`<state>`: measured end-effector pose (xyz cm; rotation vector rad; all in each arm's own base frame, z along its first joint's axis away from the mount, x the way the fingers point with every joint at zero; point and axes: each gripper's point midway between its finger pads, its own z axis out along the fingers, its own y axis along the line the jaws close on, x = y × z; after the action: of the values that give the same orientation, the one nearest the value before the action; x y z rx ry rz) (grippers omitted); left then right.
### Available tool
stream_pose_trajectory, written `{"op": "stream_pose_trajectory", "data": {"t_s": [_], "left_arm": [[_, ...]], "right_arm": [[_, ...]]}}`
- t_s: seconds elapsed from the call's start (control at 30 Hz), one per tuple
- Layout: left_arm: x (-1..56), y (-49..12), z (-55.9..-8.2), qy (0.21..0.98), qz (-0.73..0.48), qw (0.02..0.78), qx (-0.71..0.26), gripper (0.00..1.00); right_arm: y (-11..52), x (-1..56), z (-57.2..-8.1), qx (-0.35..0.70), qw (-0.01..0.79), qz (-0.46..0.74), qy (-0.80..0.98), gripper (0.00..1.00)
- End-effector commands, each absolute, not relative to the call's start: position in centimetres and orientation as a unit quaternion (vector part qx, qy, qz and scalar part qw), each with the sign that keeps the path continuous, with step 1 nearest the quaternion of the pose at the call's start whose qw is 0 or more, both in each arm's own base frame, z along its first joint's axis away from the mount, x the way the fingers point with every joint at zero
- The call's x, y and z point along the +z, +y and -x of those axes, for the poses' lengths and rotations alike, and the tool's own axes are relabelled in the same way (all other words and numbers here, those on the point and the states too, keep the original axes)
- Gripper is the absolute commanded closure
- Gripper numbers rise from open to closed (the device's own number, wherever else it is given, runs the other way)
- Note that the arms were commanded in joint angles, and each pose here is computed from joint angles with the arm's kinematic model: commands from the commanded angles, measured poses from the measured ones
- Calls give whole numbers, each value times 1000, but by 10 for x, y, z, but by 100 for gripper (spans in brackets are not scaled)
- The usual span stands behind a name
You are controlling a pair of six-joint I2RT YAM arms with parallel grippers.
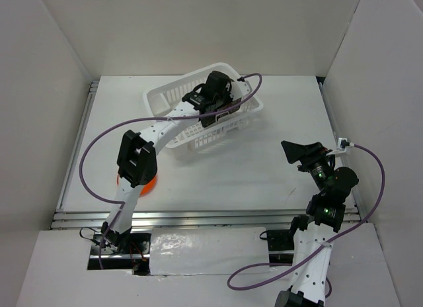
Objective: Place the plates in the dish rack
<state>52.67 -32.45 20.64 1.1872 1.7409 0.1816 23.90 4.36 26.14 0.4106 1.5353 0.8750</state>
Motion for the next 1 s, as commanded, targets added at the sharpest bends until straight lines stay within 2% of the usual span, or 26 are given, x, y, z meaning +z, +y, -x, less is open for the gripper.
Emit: {"op": "stream_pose_trajectory", "data": {"t_s": [0.0,0.07,0.1,0.23,0.5,0.77,0.87,0.93,0.97], "left_arm": [[258,-319,-554,683,-456,559,114,91],[257,-319,-554,684,-458,557,113,89],[257,-320,-553,684,-457,558,111,76],[256,-319,-554,684,-459,557,108,53],[254,-317,-556,687,-456,555,110,38],[264,-314,-557,688,-444,563,112,35],[287,-313,-553,690,-422,579,100,31],[312,-311,-548,695,-393,596,83,19],[340,-310,-544,687,-379,616,74,9]], "right_arm": [[46,271,-237,375,633,-156,659,0],[46,271,-237,376,632,-155,659,0],[46,271,-237,376,632,-156,660,0],[46,271,-236,375,633,-156,660,0],[46,272,-236,373,634,-154,659,0],[46,270,-236,373,633,-156,660,0],[46,270,-236,373,633,-156,660,0],[46,271,-235,372,634,-155,660,0],[46,271,-235,372,634,-155,660,0]]}}
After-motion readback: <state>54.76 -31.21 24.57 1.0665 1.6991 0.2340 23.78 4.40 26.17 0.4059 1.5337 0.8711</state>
